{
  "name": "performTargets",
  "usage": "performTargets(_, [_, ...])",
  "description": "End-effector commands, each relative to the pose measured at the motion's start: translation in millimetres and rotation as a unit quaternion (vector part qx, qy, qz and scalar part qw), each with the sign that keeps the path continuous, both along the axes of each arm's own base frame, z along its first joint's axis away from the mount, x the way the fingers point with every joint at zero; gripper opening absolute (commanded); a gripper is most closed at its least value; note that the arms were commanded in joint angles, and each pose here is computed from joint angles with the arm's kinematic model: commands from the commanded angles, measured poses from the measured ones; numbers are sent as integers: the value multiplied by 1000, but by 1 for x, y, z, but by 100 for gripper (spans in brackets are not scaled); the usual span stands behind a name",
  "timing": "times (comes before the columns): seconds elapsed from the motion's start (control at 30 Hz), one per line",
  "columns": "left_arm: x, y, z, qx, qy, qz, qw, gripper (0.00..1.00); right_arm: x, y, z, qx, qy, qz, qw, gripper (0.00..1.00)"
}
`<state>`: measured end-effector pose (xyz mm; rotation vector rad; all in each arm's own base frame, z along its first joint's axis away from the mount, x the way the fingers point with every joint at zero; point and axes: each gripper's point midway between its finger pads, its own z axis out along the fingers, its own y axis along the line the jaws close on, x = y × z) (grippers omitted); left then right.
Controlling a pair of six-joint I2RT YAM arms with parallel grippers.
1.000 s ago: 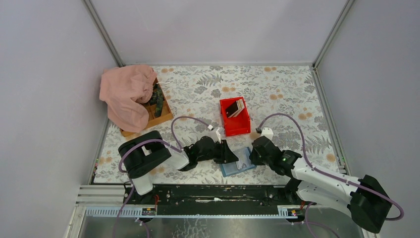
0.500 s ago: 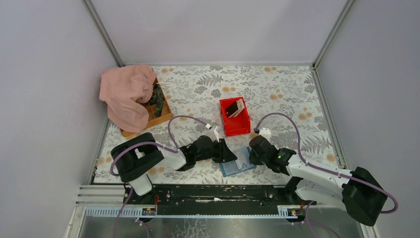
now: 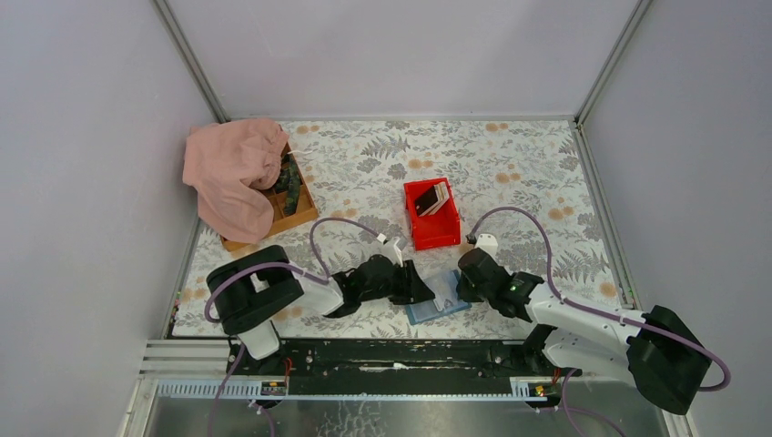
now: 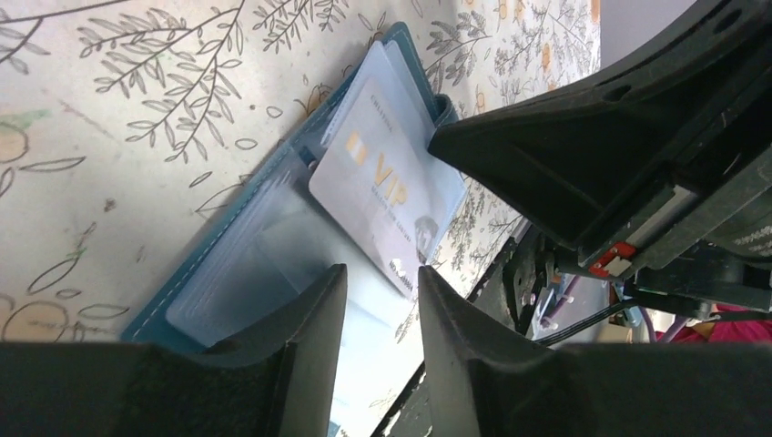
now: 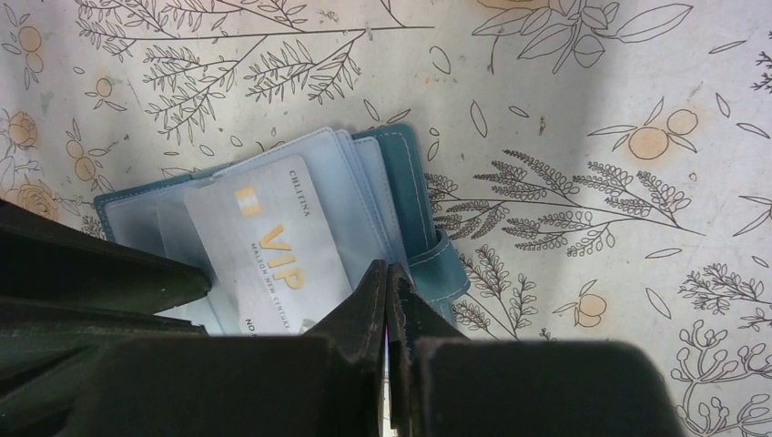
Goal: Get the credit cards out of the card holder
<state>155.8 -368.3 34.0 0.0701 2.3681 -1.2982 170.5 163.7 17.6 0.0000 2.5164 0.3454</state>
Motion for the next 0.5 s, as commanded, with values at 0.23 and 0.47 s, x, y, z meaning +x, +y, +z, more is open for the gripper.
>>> performTargets(0.23, [2,-5,-25,20,34,20,999,62,-14,-6,-11,1,26,4,1000,0])
performTargets(0.47, [2,-7,2,-72,23,32,997,51,-14,-6,-11,4,25,3,1000,0])
